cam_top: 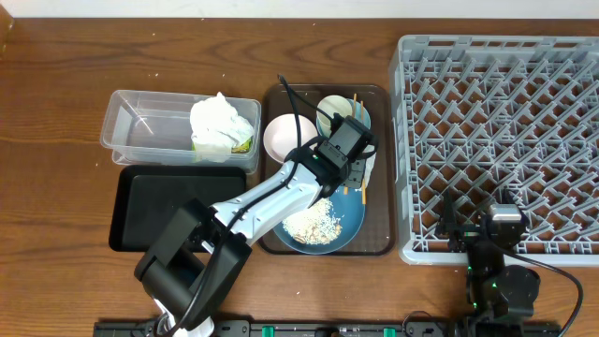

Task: Sort waste into correct bins and load items into the dishwasher rack
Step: 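Lower the left gripper and pinch the chopsticks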

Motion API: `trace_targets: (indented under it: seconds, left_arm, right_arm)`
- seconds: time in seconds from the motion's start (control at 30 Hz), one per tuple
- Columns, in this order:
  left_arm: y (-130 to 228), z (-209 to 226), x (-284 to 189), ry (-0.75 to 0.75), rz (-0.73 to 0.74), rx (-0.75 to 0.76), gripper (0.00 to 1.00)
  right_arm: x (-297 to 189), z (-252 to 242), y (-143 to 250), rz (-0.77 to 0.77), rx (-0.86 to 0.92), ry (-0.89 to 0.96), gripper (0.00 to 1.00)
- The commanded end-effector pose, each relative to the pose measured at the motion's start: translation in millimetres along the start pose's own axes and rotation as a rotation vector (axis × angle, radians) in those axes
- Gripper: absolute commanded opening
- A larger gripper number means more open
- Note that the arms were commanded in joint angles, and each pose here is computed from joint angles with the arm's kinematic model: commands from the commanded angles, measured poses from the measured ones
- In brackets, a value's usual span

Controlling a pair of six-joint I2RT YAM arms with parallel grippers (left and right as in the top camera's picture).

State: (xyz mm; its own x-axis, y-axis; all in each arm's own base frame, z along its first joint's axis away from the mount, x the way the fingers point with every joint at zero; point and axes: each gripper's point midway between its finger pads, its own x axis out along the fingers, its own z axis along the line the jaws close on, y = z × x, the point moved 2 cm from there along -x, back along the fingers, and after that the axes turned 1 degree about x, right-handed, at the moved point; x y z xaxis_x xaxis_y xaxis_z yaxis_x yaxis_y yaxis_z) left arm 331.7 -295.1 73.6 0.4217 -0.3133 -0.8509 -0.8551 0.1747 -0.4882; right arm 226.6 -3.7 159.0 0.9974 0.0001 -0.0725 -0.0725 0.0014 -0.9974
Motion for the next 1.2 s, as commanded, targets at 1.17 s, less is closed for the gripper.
trace_targets:
  seconds: [1.17]
  left_arm:
    - [-30,-2,-32,-0.006,-0.134,0.017,0.09]
  right_arm:
    - [0,0,1,0.001,-0.004,-0.001,0.99]
